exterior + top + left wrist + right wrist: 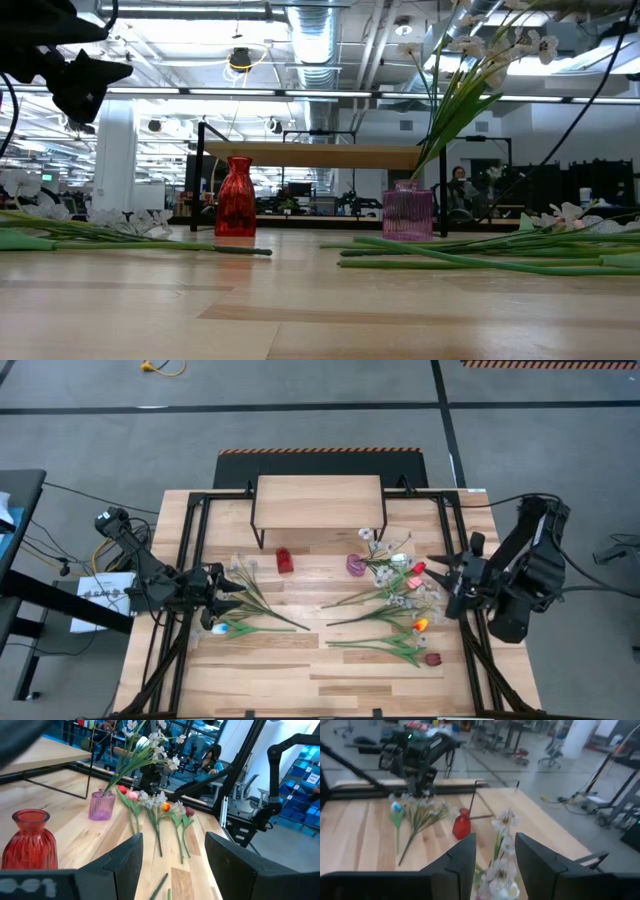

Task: Pick and place flowers into a vace then onto a shelf
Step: Put the dark red tulip into the red vase

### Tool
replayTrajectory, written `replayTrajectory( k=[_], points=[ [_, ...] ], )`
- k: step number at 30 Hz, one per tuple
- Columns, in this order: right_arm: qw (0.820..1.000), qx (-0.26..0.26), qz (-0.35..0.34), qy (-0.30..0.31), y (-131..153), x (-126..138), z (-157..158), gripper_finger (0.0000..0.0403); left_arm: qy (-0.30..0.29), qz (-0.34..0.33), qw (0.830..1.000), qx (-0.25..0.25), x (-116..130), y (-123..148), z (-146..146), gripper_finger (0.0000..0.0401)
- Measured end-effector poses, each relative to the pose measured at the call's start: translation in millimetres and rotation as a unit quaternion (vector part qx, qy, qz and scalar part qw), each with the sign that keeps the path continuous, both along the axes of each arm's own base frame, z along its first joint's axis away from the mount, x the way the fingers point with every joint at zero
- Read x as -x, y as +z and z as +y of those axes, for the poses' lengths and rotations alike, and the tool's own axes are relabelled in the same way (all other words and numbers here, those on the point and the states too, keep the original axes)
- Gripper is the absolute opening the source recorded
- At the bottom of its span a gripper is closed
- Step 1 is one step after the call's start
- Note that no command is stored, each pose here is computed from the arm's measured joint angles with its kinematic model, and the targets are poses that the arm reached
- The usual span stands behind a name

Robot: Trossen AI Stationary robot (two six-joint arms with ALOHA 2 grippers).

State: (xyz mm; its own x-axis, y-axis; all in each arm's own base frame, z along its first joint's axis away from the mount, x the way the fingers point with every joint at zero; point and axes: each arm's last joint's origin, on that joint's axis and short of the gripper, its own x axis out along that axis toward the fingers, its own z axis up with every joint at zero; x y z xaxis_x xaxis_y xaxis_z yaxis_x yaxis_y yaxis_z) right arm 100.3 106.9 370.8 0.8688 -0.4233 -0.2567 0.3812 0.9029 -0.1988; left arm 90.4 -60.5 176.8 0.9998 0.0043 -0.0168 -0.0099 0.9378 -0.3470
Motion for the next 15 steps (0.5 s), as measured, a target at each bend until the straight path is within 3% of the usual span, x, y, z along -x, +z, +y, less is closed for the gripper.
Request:
replayTrajectory(
  k=[3,6,15],
  points=[
    [1.0,0.013,-0.008,-0.013,2,-8,2,0.0128,-0.009,0.006,1.0,-0.002,0,-2,-1,0.0204],
    [0.999,0.032,0.0,-0.023,3,-16,2,0.0128,-0.008,0.007,1.0,0.028,0,-2,0,0.0204],
    [0.998,-0.038,0.053,-0.019,0,-33,-3,0.0128,-0.004,0.006,1.0,0.015,0,-2,0,0.0204]
  ],
)
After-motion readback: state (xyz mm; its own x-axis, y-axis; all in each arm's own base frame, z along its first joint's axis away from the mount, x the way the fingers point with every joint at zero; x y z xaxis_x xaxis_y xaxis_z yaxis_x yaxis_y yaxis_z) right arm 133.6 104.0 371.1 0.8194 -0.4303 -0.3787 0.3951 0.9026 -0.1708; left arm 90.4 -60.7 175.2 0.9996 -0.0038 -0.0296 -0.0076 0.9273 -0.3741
